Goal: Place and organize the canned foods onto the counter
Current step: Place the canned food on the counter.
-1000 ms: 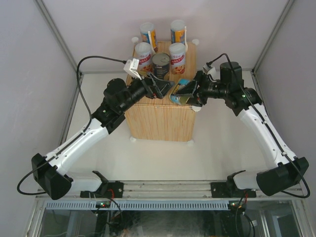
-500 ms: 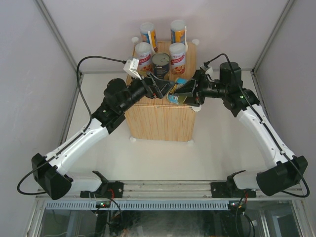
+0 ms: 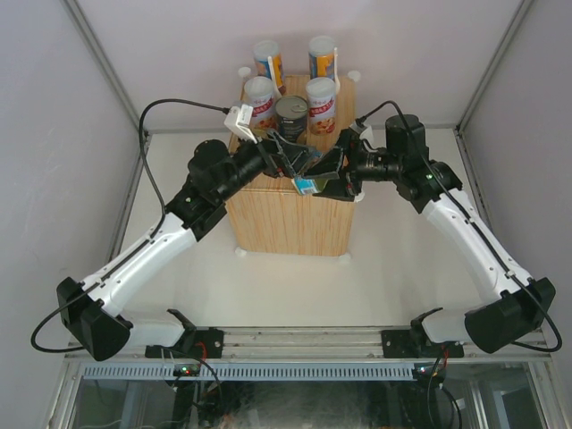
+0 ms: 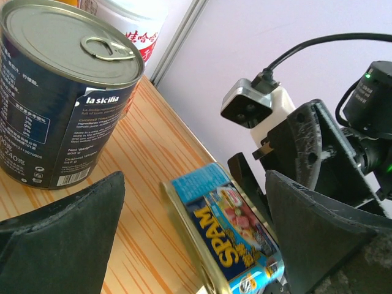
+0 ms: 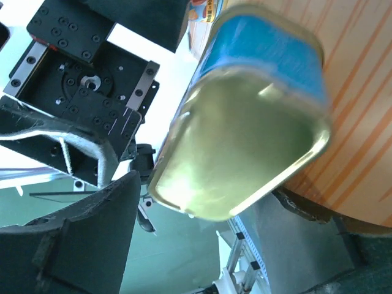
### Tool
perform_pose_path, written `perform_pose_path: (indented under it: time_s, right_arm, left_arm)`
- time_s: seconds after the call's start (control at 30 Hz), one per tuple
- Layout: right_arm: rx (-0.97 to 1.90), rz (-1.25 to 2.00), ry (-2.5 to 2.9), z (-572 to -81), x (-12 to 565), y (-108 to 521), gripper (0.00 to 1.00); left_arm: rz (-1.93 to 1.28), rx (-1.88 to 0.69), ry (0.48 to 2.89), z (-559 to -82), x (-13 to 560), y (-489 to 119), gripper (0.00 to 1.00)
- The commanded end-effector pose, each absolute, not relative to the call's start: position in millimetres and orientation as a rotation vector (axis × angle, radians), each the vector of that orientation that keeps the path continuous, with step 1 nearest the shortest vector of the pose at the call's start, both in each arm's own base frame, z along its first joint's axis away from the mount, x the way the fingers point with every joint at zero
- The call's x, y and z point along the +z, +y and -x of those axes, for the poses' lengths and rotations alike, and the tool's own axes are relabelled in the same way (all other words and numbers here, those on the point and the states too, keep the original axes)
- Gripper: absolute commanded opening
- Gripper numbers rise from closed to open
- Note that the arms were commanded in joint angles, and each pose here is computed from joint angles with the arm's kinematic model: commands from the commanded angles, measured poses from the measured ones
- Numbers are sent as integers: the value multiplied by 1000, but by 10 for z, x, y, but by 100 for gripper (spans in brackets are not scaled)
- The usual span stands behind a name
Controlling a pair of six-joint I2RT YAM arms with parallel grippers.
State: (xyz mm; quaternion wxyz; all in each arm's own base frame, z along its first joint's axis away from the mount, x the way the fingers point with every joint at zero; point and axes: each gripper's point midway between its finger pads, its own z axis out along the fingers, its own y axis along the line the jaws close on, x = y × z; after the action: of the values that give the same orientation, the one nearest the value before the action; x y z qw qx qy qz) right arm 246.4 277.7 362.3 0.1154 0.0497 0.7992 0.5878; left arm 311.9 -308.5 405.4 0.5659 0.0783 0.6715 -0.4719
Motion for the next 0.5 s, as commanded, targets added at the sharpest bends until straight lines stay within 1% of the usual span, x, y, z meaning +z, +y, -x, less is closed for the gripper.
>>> perform_pose_path:
  time_s: [0.0,0.13,0.47]
  right_arm:
    - [1668,-100,2299,-2515,3710,2743,72]
    - [1649,-116,2303,-2536,3689,2712,74]
    - [1582,-111,2303,-2411,3702,2596,74]
  left_arm:
    - [-225,-1132,1495,-3077,4352,-3118,100]
    - [-222,-1141,1495,-3084,4320,-3131,100]
    - [-202,-1137,1476,-3081,4358,-3095,100]
